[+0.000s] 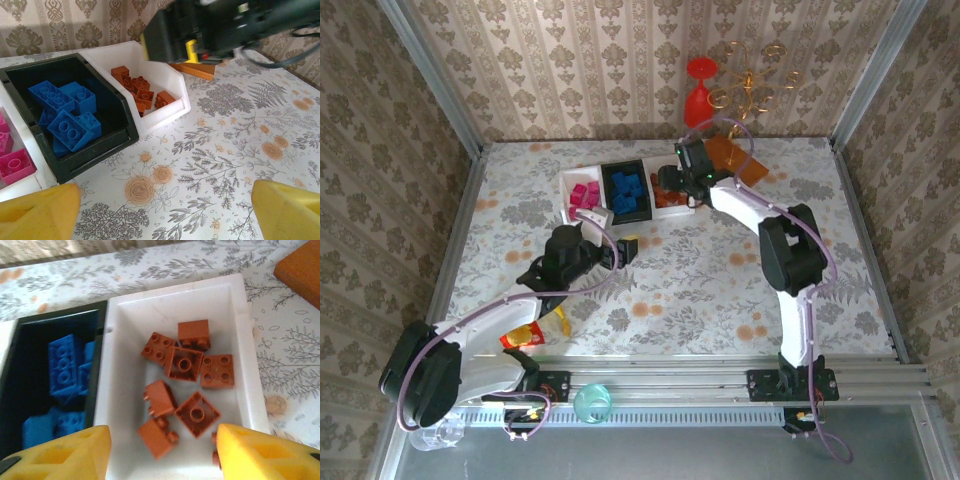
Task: Sort the legos into containers by color
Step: Place the lego in the container, then reset both arms
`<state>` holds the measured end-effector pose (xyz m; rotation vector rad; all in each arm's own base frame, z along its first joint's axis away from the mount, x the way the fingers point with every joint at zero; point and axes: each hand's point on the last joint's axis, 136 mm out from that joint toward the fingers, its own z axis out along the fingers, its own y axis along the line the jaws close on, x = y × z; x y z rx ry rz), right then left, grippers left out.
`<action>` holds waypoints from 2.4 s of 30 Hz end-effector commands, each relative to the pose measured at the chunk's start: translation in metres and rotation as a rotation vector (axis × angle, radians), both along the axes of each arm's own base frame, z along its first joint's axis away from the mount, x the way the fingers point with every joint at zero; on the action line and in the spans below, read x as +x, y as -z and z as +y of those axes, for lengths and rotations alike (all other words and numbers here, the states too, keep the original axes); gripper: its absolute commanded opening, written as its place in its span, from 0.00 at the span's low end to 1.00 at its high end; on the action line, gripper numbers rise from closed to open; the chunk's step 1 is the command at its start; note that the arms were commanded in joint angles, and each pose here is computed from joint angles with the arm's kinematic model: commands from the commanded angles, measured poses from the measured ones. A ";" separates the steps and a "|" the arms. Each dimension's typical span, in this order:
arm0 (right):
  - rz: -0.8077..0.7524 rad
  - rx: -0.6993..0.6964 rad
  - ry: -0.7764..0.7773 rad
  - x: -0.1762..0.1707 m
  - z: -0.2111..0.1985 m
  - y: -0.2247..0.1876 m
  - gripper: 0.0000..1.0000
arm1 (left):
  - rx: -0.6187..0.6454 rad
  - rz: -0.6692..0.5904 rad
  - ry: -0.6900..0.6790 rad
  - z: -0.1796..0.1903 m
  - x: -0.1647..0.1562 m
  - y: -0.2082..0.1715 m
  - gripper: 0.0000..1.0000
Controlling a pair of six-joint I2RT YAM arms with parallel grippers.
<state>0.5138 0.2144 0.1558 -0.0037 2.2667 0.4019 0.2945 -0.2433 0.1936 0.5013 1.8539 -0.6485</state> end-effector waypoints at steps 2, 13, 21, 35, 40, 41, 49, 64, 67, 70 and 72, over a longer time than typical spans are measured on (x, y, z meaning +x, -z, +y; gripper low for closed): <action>-0.126 0.004 -0.031 -0.034 -0.013 -0.051 0.66 | -0.011 -0.001 -0.052 0.014 0.001 -0.002 0.90; -0.276 -0.220 0.137 -0.128 -0.107 -0.074 0.80 | -0.005 -0.109 -0.175 0.054 0.002 -0.017 0.92; -0.397 -0.369 0.364 -0.163 -0.173 -0.083 0.91 | 0.101 -0.199 -0.472 0.123 0.012 -0.016 1.00; -0.326 -0.480 0.611 -0.173 -0.248 -0.032 1.00 | 0.276 -0.200 -0.904 0.252 0.038 -0.005 1.00; -0.270 -0.514 0.595 -0.163 -0.253 -0.007 1.00 | 0.338 -0.145 -0.952 0.285 0.052 0.025 1.00; -0.264 -0.521 0.585 -0.161 -0.253 -0.003 1.00 | 0.357 -0.136 -0.940 0.286 0.054 0.031 1.00; -0.282 -0.490 0.470 -0.148 -0.248 0.028 1.00 | 0.358 -0.106 -0.776 0.264 0.082 0.068 1.00; -0.391 -0.377 0.311 -0.135 -0.224 0.025 1.00 | 0.284 -0.113 -0.673 0.244 0.097 0.095 1.00; -0.415 -0.329 0.309 -0.134 -0.224 0.022 1.00 | 0.290 -0.105 -0.674 0.245 0.100 0.095 1.00; -0.468 -0.279 0.311 -0.136 -0.225 0.026 1.00 | 0.302 -0.103 -0.698 0.248 0.102 0.095 1.00; -0.452 -0.274 0.303 -0.132 -0.225 0.042 1.00 | 0.307 -0.104 -0.714 0.250 0.102 0.095 1.00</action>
